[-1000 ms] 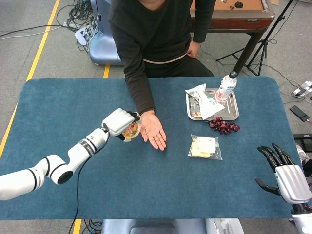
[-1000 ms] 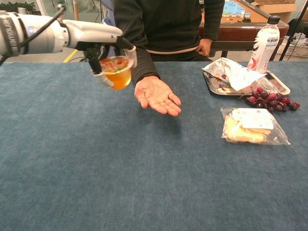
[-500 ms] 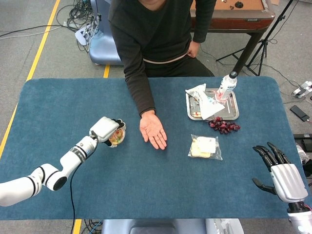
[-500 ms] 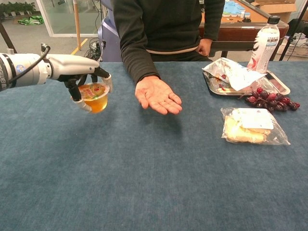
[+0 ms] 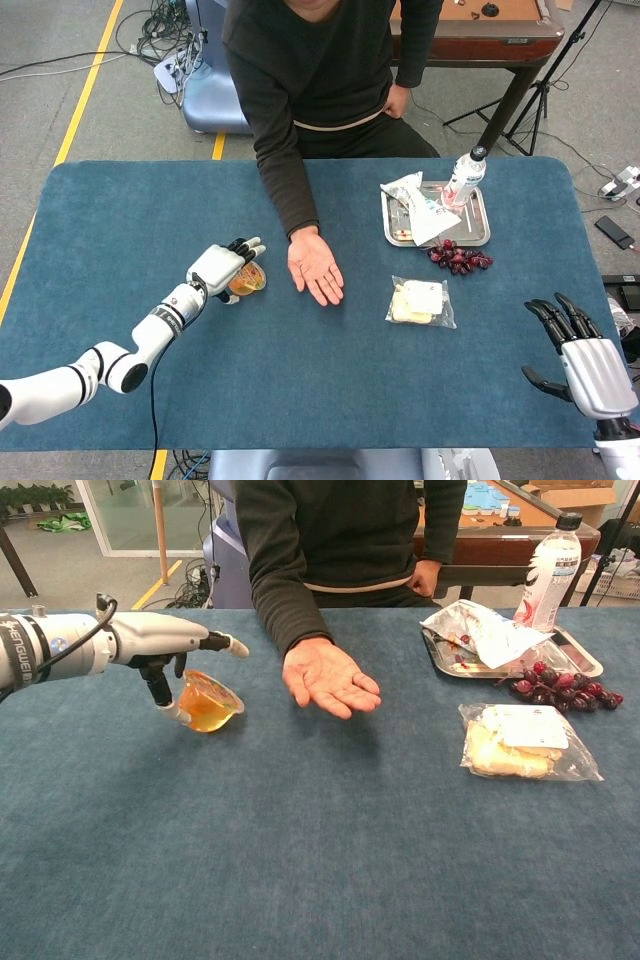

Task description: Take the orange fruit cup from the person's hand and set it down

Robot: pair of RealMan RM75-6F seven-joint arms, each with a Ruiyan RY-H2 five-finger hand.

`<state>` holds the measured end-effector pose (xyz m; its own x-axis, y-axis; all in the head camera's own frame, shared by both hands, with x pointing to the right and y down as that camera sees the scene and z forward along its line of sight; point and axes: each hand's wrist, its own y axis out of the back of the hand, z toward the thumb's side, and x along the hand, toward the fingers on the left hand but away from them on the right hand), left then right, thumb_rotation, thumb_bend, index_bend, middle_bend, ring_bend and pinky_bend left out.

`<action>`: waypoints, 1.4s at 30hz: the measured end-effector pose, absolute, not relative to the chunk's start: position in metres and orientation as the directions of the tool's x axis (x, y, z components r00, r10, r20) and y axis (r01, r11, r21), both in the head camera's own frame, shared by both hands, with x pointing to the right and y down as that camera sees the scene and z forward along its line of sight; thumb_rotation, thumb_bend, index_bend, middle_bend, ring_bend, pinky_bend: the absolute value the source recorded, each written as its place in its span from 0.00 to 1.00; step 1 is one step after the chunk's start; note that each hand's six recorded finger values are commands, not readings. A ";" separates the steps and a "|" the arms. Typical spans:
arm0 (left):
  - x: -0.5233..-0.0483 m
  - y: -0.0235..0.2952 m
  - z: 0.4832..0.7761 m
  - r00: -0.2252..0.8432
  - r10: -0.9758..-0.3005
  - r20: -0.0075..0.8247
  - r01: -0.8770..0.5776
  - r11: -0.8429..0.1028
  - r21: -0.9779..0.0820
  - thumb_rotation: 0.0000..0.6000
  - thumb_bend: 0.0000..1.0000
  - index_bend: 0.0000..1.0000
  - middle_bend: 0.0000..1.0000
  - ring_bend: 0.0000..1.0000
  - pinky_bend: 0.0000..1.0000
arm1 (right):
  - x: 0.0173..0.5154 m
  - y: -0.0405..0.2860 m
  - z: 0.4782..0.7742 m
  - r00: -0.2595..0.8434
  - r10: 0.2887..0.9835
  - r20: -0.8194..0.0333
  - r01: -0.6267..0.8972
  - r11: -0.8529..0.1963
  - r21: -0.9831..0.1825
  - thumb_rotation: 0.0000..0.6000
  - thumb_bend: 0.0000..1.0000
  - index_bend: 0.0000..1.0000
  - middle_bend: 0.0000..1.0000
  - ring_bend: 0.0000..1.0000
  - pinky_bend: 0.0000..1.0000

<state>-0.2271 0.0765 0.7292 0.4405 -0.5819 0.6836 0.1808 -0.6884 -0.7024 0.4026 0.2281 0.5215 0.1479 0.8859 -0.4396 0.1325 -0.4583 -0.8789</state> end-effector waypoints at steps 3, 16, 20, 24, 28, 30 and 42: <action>-0.230 0.074 0.723 0.436 -0.591 0.678 0.167 -0.688 -0.706 1.00 0.17 0.00 0.00 0.01 0.27 | 0.403 0.229 0.520 0.148 0.887 -0.438 0.132 -0.457 -0.880 1.00 0.15 0.13 0.15 0.00 0.16; -0.299 0.061 0.666 0.297 -0.764 0.573 -0.016 -0.604 -0.797 1.00 0.17 0.00 0.00 0.01 0.26 | 0.407 0.230 0.521 0.142 0.886 -0.441 0.142 -0.459 -0.877 1.00 0.15 0.13 0.15 0.00 0.16; -0.338 0.078 0.658 0.197 -0.794 0.575 -0.057 -0.594 -0.802 1.00 0.17 0.00 0.00 0.01 0.26 | 0.407 0.230 0.525 0.147 0.881 -0.450 0.140 -0.469 -0.872 1.00 0.15 0.13 0.15 0.00 0.16; -0.367 0.105 0.648 0.116 -0.806 0.580 -0.096 -0.590 -0.802 1.00 0.17 0.02 0.00 0.01 0.26 | 0.404 0.230 0.529 0.157 0.875 -0.457 0.144 -0.479 -0.866 1.00 0.15 0.13 0.15 0.00 0.16; -0.391 0.134 0.634 0.042 -0.821 0.570 -0.124 -0.570 -0.812 1.00 0.17 0.02 0.00 0.01 0.24 | 0.401 0.229 0.531 0.171 0.873 -0.457 0.146 -0.481 -0.864 1.00 0.15 0.13 0.15 0.00 0.16; -0.403 0.151 0.625 0.006 -0.830 0.558 -0.127 -0.554 -0.823 1.00 0.17 0.02 0.00 0.01 0.23 | 0.400 0.228 0.532 0.174 0.872 -0.458 0.145 -0.482 -0.864 1.00 0.15 0.13 0.15 0.00 0.16; -0.430 0.236 0.576 -0.041 -0.897 0.440 -0.088 -0.436 -0.896 1.00 0.17 0.02 0.00 0.01 0.18 | 0.394 0.227 0.536 0.173 0.863 -0.475 0.140 -0.499 -0.855 1.00 0.15 0.13 0.15 0.00 0.16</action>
